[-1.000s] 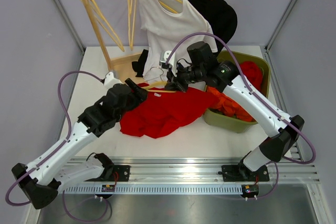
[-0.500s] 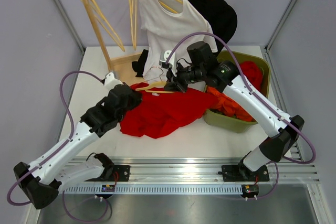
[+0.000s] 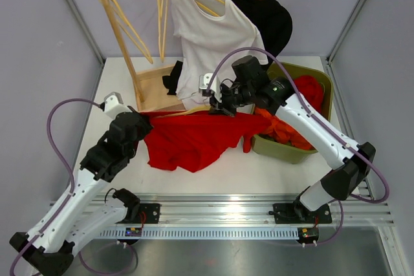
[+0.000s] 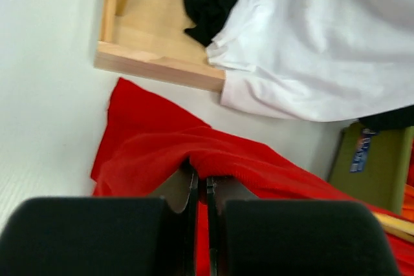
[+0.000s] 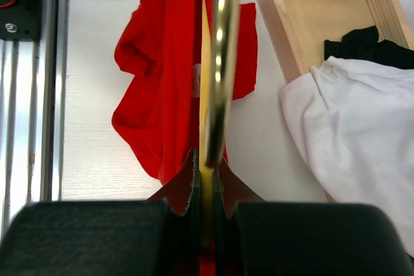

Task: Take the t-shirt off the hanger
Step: Remove the tshirt from the hanger

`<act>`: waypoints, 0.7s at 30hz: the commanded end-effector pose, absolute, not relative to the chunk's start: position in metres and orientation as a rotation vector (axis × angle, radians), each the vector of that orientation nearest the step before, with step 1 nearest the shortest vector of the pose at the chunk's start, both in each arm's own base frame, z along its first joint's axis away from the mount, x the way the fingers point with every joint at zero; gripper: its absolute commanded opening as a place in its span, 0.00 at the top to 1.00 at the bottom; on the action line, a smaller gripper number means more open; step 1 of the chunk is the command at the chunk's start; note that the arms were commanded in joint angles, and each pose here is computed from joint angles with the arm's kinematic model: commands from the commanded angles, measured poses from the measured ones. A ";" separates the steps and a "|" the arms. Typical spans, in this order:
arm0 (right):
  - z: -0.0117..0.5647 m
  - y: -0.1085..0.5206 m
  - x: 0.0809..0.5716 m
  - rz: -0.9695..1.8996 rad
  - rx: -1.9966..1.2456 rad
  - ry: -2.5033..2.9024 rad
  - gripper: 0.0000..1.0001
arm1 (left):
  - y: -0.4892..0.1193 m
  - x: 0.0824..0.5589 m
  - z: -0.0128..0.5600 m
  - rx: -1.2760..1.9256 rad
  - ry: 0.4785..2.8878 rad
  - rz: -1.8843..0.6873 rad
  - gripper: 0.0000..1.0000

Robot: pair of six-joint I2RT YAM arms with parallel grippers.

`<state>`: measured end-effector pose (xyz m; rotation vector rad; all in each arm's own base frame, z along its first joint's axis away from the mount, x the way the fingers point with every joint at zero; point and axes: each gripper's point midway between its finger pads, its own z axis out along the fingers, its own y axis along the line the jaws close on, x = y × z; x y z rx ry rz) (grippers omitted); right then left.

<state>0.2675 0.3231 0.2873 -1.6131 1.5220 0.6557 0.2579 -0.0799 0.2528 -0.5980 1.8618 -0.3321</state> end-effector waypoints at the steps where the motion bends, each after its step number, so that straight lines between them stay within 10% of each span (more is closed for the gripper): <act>1: 0.313 0.280 0.260 0.626 -1.611 1.460 1.00 | -0.025 0.257 0.231 -0.643 1.860 -0.046 1.00; 18: 0.324 0.266 0.252 0.890 -1.460 1.451 1.00 | -0.037 0.276 0.217 -0.517 1.890 -0.351 1.00; 21: 0.331 0.276 0.282 0.867 -1.324 1.522 1.00 | -0.051 0.266 0.236 -0.391 1.824 -0.438 0.71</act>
